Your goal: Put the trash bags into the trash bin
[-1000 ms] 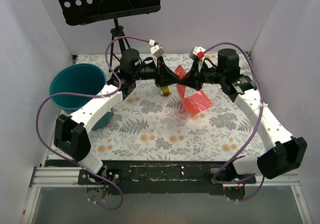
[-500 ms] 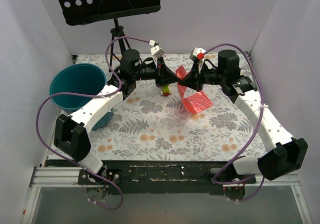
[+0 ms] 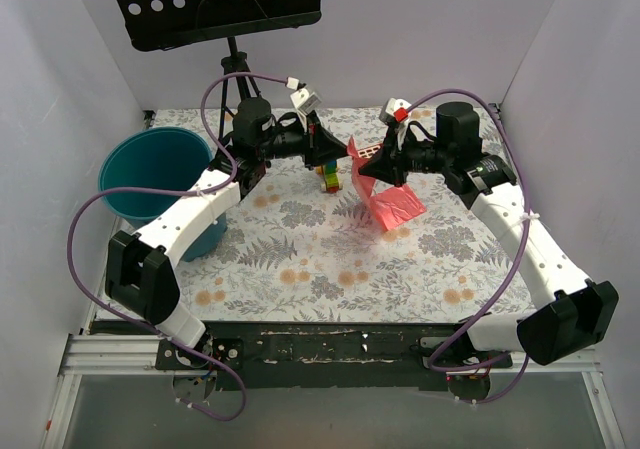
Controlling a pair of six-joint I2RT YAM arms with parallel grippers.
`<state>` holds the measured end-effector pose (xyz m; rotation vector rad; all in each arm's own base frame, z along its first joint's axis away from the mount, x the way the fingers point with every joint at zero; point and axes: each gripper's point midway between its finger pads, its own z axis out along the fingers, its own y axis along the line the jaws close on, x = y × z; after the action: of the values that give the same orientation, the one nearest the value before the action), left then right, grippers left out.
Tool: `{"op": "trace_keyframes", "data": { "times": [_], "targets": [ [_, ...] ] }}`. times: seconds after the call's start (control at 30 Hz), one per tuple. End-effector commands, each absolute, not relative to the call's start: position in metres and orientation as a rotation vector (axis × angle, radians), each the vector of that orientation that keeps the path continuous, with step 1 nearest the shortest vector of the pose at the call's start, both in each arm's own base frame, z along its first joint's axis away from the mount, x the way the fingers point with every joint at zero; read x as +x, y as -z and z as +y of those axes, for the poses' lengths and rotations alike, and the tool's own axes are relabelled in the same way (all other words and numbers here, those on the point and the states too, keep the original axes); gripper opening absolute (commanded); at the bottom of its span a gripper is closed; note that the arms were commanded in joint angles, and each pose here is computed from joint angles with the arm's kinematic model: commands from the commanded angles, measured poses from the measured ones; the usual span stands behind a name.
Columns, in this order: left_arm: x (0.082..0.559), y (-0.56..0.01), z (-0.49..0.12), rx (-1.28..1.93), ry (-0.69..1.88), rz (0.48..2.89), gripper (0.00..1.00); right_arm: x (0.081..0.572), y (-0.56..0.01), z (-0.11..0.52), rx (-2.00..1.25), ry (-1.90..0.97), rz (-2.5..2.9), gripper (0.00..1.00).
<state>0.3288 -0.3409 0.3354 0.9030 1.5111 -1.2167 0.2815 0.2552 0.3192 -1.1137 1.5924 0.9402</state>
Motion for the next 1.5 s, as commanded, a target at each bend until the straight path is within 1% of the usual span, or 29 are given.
{"op": "trace_keyframes", "data": {
  "times": [0.0, 0.07, 0.13, 0.2, 0.27, 0.4, 0.43, 0.5, 0.57, 0.6, 0.67, 0.7, 0.83, 0.9, 1.0, 1.07, 1.13, 1.23, 1.33, 1.47],
  "targets": [
    [0.313, -0.35, -0.336, 0.95, 1.218, 1.451, 0.0, 0.277, -0.332, 0.256, -1.119, -0.945, 1.565, 0.03],
    [0.305, -0.351, -0.337, 0.993, 1.252, 1.437, 0.01, 0.28, -0.332, 0.256, -1.102, -0.947, 1.571, 0.01],
    [0.302, -0.352, -0.338, 1.008, 1.272, 1.425, 0.13, 0.281, -0.333, 0.258, -1.102, -0.953, 1.569, 0.01],
    [0.301, -0.352, -0.339, 1.031, 1.277, 1.416, 0.17, 0.283, -0.333, 0.259, -1.098, -0.961, 1.565, 0.01],
    [0.302, -0.352, -0.342, 1.064, 1.284, 1.418, 0.15, 0.288, -0.335, 0.26, -1.07, -0.952, 1.574, 0.01],
    [0.306, -0.35, -0.343, 1.073, 1.288, 1.449, 0.03, 0.296, -0.336, 0.26, -1.05, -0.936, 1.58, 0.01],
    [0.306, -0.35, -0.344, 1.072, 1.293, 1.449, 0.04, 0.297, -0.336, 0.261, -1.046, -0.938, 1.583, 0.01],
    [0.306, -0.35, -0.344, 1.07, 1.296, 1.443, 0.11, 0.296, -0.335, 0.261, -1.049, -0.94, 1.585, 0.01],
    [0.305, -0.35, -0.345, 1.069, 1.314, 1.444, 0.27, 0.296, -0.336, 0.261, -1.049, -0.942, 1.582, 0.01],
    [0.307, -0.352, -0.346, 1.07, 1.317, 1.423, 0.31, 0.296, -0.336, 0.262, -1.049, -0.944, 1.581, 0.01],
    [0.306, -0.354, -0.348, 1.074, 1.344, 1.417, 0.37, 0.298, -0.337, 0.262, -1.024, -0.951, 1.594, 0.01],
    [0.306, -0.353, -0.349, 1.075, 1.356, 1.417, 0.38, 0.298, -0.339, 0.263, -1.02, -0.952, 1.589, 0.01],
    [0.309, -0.352, -0.354, 1.074, 1.373, 1.405, 0.38, 0.299, -0.342, 0.264, -1.029, -0.965, 1.577, 0.01],
    [0.311, -0.352, -0.355, 1.073, 1.375, 1.406, 0.35, 0.299, -0.342, 0.266, -1.037, -0.971, 1.571, 0.01],
    [0.312, -0.351, -0.357, 1.076, 1.377, 1.399, 0.26, 0.297, -0.344, 0.267, -1.054, -0.976, 1.557, 0.01],
    [0.312, -0.351, -0.357, 1.075, 1.379, 1.397, 0.24, 0.297, -0.341, 0.267, -1.06, -0.972, 1.56, 0.01],
    [0.311, -0.355, -0.358, 1.074, 1.393, 1.392, 0.25, 0.295, -0.34, 0.267, -1.073, -0.969, 1.555, 0.01],
    [0.308, -0.357, -0.358, 1.076, 1.429, 1.391, 0.3, 0.294, -0.339, 0.266, -1.078, -0.969, 1.554, 0.01],
    [0.307, -0.357, -0.36, 1.074, 1.453, 1.4, 0.3, 0.292, -0.338, 0.266, -1.087, -0.975, 1.548, 0.01],
    [0.309, -0.354, -0.361, 1.073, 1.465, 1.405, 0.25, 0.291, -0.339, 0.267, -1.1, -0.975, 1.539, 0.01]
  ]
}}
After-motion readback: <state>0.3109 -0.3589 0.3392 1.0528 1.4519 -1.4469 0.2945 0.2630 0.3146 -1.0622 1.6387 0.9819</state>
